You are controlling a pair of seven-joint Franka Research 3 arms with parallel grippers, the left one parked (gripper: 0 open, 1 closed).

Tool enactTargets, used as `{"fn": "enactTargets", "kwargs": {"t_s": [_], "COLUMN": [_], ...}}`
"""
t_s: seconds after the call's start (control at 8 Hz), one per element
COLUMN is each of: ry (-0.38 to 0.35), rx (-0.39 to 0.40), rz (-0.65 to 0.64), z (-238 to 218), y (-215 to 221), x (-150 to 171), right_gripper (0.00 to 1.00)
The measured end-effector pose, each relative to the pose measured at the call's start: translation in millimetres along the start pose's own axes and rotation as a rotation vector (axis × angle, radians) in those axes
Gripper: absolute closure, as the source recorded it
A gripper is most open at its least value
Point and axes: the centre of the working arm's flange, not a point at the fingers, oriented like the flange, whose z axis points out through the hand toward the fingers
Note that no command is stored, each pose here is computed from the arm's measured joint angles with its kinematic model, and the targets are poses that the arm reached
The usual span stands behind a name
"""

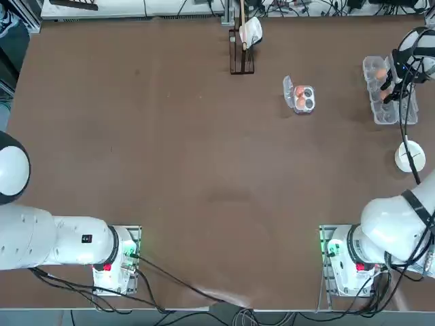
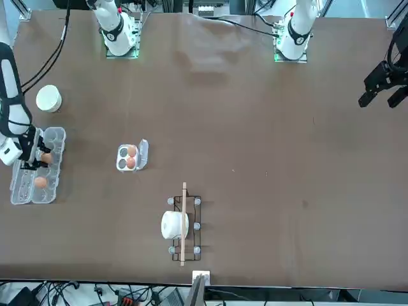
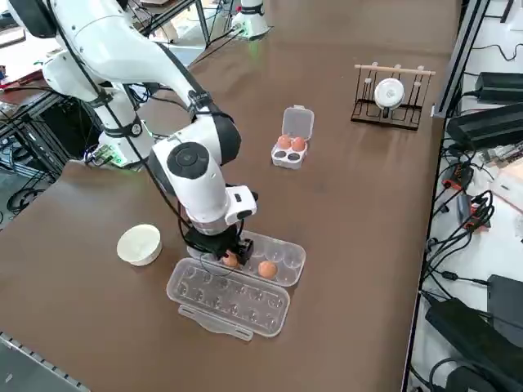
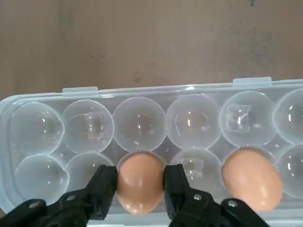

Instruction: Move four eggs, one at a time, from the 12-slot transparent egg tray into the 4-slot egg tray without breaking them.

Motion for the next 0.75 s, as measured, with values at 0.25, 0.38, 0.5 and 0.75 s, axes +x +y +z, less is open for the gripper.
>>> {"fn": "enactTargets", "kwargs": {"t_s": [0.25, 0.38, 0.5, 0.75], "ry": [0.002, 0.001, -0.001, -0.005], "rx": [0.002, -0.001, -0.011, -0.038], "rz": [0.0, -0.002, 0.0, 0.029], "z": [-2.1, -10.5, -28.4, -78.3], "y": [0.2, 1.7, 4.2, 8.6], "x": [0.0, 0.4, 1.9, 14.2], "right_gripper": [0.42, 0.42, 0.42, 0.42]}}
